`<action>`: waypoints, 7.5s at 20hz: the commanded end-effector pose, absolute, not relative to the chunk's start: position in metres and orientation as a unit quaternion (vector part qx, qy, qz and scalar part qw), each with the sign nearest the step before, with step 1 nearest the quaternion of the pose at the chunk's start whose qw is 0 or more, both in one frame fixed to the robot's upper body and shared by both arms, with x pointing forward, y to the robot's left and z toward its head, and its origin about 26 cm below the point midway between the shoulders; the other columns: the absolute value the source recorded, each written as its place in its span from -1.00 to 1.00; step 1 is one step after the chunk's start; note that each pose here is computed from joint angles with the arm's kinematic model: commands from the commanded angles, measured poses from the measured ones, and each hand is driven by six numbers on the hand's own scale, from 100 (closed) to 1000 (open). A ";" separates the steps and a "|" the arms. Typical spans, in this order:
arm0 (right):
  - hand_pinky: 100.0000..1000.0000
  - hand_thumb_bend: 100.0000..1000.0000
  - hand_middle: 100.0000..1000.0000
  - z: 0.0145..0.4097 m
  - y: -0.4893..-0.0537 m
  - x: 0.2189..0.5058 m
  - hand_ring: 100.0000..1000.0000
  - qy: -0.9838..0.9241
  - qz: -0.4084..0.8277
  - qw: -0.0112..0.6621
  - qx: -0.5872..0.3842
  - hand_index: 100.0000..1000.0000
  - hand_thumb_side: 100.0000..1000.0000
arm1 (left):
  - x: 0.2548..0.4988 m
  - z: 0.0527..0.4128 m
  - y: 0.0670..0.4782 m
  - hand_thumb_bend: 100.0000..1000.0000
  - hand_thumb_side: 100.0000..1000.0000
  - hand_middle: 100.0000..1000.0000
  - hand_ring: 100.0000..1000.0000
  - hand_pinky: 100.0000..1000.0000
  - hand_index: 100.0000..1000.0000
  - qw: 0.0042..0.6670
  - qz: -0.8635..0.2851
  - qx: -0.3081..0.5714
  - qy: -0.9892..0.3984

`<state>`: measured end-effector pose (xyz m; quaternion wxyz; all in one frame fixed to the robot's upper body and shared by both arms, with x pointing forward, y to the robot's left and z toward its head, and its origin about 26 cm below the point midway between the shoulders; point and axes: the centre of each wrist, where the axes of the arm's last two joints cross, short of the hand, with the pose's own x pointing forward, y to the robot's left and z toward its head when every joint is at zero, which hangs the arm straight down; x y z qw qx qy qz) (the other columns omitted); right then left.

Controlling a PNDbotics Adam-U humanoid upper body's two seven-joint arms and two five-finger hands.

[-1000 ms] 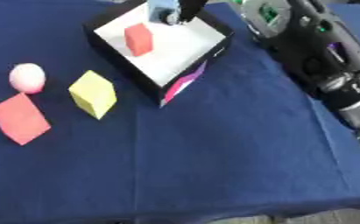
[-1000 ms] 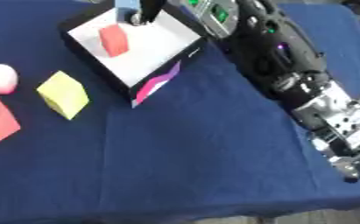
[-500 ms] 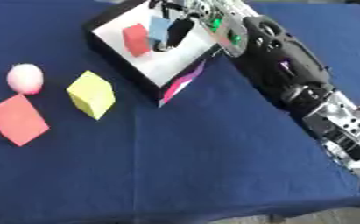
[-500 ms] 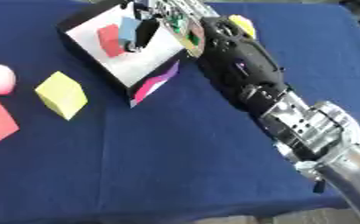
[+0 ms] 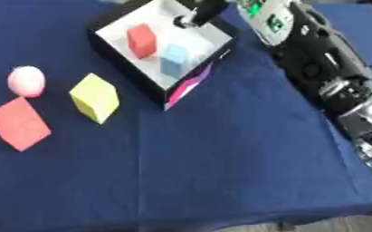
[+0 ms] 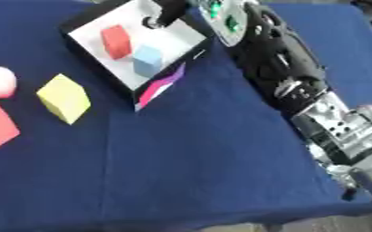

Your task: Pick up objects on the table and place them in the box.

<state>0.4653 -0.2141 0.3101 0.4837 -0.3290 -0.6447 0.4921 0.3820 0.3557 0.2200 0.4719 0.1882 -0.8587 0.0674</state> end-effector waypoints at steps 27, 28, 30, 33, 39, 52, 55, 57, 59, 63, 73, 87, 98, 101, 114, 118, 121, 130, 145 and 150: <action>0.67 0.08 0.64 0.286 -0.349 0.470 0.88 -0.517 0.514 0.567 -0.385 0.79 -0.29 | 0.378 0.240 0.359 -0.91 0.68 0.68 0.65 0.58 0.80 0.452 0.046 0.202 -0.868; 0.68 0.08 0.64 0.283 -0.351 0.471 0.88 -0.511 0.510 0.570 -0.392 0.79 -0.28 | 0.378 0.241 0.358 -0.91 0.68 0.68 0.65 0.58 0.80 0.451 0.045 0.201 -0.868; 0.67 0.07 0.63 0.277 -0.356 0.473 0.88 -0.501 0.503 0.576 -0.406 0.79 -0.28 | 0.378 0.242 0.358 -0.91 0.68 0.68 0.65 0.58 0.80 0.449 0.043 0.201 -0.870; 0.67 0.08 0.64 0.271 -0.361 0.475 0.88 -0.494 0.494 0.583 -0.415 0.78 -0.26 | 0.378 0.243 0.359 -0.92 0.68 0.68 0.65 0.58 0.80 0.448 0.044 0.202 -0.870; 0.67 0.05 0.64 0.269 -0.369 0.476 0.87 -0.474 0.483 0.589 -0.441 0.78 -0.27 | 0.377 0.247 0.358 -0.92 0.68 0.68 0.65 0.58 0.79 0.443 0.046 0.202 -0.873; 0.52 -0.56 0.03 0.265 -0.369 0.479 0.50 -0.486 0.444 0.604 -0.450 0.38 -0.98 | 0.378 0.246 0.357 -0.92 0.69 0.68 0.66 0.58 0.79 0.444 0.047 0.198 -0.873; 0.49 -0.63 -0.14 0.268 -0.362 0.479 0.41 -0.514 0.427 0.592 -0.451 0.23 -1.00 | 0.378 0.246 0.356 -0.92 0.68 0.68 0.66 0.58 0.79 0.443 0.046 0.196 -0.873; 0.47 -0.68 -0.22 0.270 -0.359 0.478 0.36 -0.527 0.416 0.581 -0.460 0.16 -1.00 | 0.378 0.246 0.355 -0.92 0.68 0.68 0.66 0.58 0.79 0.443 0.045 0.195 -0.874; 0.46 -0.78 -0.27 0.272 -0.355 0.478 0.33 -0.541 0.404 0.570 -0.467 0.10 -1.00 | 0.378 0.246 0.355 -0.92 0.68 0.68 0.66 0.58 0.79 0.442 0.044 0.195 -0.874; 0.44 -0.87 -0.32 0.284 -0.348 0.473 0.30 -0.569 0.397 0.549 -0.466 0.04 -1.00 | 0.377 0.245 0.357 -0.92 0.67 0.68 0.66 0.58 0.79 0.443 0.045 0.199 -0.873; 0.44 -0.92 -0.30 0.361 -0.281 0.436 0.30 -0.668 0.431 0.441 -0.416 0.05 -1.00 | 0.375 0.239 0.363 -0.90 0.66 0.68 0.66 0.58 0.79 0.449 0.047 0.206 -0.868; 0.42 -0.87 -0.29 0.296 -0.136 0.454 0.28 -0.628 0.596 0.403 -0.297 0.04 -1.00 | 0.378 0.237 0.355 -0.89 0.64 0.68 0.66 0.58 0.79 0.452 0.045 0.190 -0.870; 0.65 -0.03 0.71 0.273 -0.146 0.461 0.89 -0.604 0.617 0.402 -0.304 0.80 -0.19 | 0.378 0.235 0.358 -0.89 0.65 0.68 0.66 0.58 0.79 0.455 0.047 0.194 -0.868; 0.65 -0.06 0.73 0.285 -0.158 0.455 0.91 -0.626 0.597 0.403 -0.301 0.81 -0.14 | 0.377 0.234 0.359 -0.89 0.65 0.68 0.66 0.59 0.79 0.456 0.048 0.196 -0.867; 0.57 -0.94 0.56 0.353 -0.261 0.377 0.78 -0.768 0.363 0.441 -0.289 0.71 -0.20 | 0.373 0.235 0.368 -0.90 0.64 0.68 0.66 0.58 0.79 0.453 0.050 0.212 -0.864; 0.54 -1.00 0.51 0.339 -0.298 0.355 0.74 -0.796 0.249 0.478 -0.278 0.62 -0.26 | 0.371 0.237 0.372 -0.93 0.63 0.68 0.66 0.58 0.79 0.449 0.043 0.221 -0.865; 0.53 -1.00 0.49 0.315 -0.323 0.354 0.73 -0.794 0.160 0.524 -0.262 0.62 -0.07 | 0.368 0.243 0.374 -1.00 0.54 0.68 0.65 0.58 0.80 0.439 0.016 0.234 -0.867; 0.59 -1.00 0.59 0.253 -0.344 0.359 0.82 -0.818 -0.021 0.541 -0.195 0.80 0.30 | 0.344 0.285 0.370 -1.00 0.38 0.70 0.72 0.72 0.82 0.402 -0.336 0.396 -0.754; 0.56 -0.76 0.55 0.233 -0.336 0.365 0.78 -0.811 -0.004 0.561 -0.164 0.77 0.05 | 0.302 0.268 0.337 -0.52 0.77 0.52 0.74 0.81 0.72 0.567 -0.565 0.321 -0.507; 0.56 -0.74 0.54 0.231 -0.333 0.366 0.78 -0.810 0.000 0.565 -0.161 0.76 0.04 | 0.299 0.257 0.327 -0.54 0.63 0.50 0.76 0.83 0.71 0.576 -0.557 0.333 -0.496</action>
